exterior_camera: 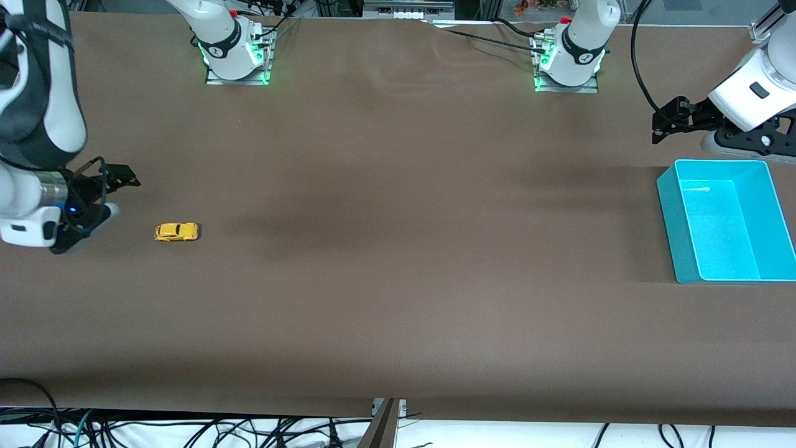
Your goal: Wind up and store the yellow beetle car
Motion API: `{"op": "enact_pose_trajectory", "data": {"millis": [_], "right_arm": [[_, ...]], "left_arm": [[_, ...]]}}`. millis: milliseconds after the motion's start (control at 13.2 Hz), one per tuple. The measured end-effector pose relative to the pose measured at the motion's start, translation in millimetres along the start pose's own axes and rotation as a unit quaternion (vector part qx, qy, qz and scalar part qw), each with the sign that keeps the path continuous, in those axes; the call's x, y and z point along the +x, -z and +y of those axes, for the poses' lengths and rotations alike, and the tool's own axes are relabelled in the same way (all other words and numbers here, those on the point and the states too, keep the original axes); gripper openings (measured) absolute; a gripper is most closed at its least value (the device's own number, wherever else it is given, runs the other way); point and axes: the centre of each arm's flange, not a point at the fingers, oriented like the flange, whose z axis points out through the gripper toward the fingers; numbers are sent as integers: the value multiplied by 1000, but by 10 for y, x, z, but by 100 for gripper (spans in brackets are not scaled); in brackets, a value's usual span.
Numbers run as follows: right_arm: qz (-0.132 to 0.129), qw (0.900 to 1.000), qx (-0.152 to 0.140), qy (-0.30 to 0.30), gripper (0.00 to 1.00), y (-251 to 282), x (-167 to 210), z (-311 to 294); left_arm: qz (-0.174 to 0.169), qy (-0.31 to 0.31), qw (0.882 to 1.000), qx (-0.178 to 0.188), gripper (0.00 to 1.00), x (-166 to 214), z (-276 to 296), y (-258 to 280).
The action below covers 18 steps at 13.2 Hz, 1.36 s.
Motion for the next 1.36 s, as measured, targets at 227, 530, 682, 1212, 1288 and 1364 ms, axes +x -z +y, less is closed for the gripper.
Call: {"op": "enact_pose_trajectory", "data": {"millis": [227, 530, 682, 1212, 1288, 1364], "right_arm": [[7, 989, -19, 149, 100, -349, 184, 234], [23, 956, -64, 287, 100, -825, 286, 376], [28, 941, -83, 327, 100, -1049, 309, 390], [39, 915, -128, 381, 100, -1906, 203, 330], [40, 914, -131, 381, 100, -2008, 161, 322], [41, 913, -134, 384, 100, -2093, 129, 308]], "left_arm": [[-7, 0, 1000, 0, 100, -14, 1, -13], [-8, -1, 1000, 0, 100, -16, 14, -14], [-9, -3, 1000, 0, 100, -21, 34, -12], [-10, -4, 1000, 0, 100, -30, 42, -8], [-10, -5, 1000, 0, 100, -30, 55, -6], [-10, -6, 1000, 0, 100, -30, 70, -5]]}}
